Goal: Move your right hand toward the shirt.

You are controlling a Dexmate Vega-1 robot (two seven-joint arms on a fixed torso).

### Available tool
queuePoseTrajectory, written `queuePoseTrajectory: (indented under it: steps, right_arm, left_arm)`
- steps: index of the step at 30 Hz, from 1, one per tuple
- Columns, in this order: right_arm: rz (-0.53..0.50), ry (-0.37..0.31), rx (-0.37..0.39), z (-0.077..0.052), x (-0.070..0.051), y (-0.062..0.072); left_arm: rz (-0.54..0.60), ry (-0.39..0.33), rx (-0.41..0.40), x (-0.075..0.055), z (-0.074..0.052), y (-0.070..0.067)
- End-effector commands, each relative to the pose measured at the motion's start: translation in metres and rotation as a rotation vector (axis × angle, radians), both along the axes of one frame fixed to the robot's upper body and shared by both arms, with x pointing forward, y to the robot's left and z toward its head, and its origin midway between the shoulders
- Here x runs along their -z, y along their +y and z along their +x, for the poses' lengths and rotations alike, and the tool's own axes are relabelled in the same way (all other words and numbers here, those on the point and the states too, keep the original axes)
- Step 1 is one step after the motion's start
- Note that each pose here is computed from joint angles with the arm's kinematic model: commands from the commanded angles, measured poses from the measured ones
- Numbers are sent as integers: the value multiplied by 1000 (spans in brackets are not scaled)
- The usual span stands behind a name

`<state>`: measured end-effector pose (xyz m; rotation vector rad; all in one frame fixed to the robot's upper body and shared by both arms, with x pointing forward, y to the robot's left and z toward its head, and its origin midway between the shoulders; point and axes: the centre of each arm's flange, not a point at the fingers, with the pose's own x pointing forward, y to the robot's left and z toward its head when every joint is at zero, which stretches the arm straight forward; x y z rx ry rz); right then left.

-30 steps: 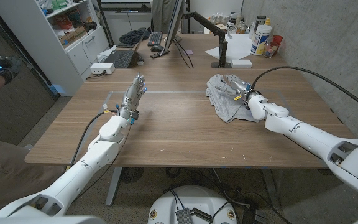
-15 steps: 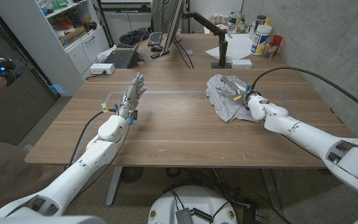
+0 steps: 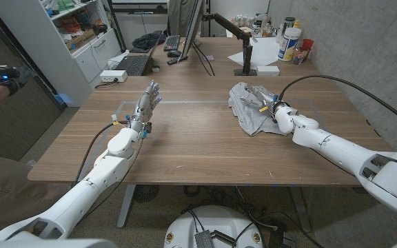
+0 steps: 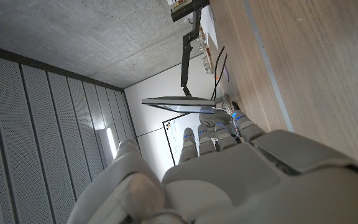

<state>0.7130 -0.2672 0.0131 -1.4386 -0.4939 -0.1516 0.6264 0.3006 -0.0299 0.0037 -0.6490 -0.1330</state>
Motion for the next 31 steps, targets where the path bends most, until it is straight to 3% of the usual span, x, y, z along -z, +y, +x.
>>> queuePoseTrajectory:
  steps: [1, 31]
  right_arm:
    - [-1, 24, 13, 3, 4, -3]
    - [-10, 33, 10, 9, 1, -4]
  left_arm:
    - [0, 4, -6, 3, -2, 2]
    - [-15, -14, -29, 1, -5, 3]
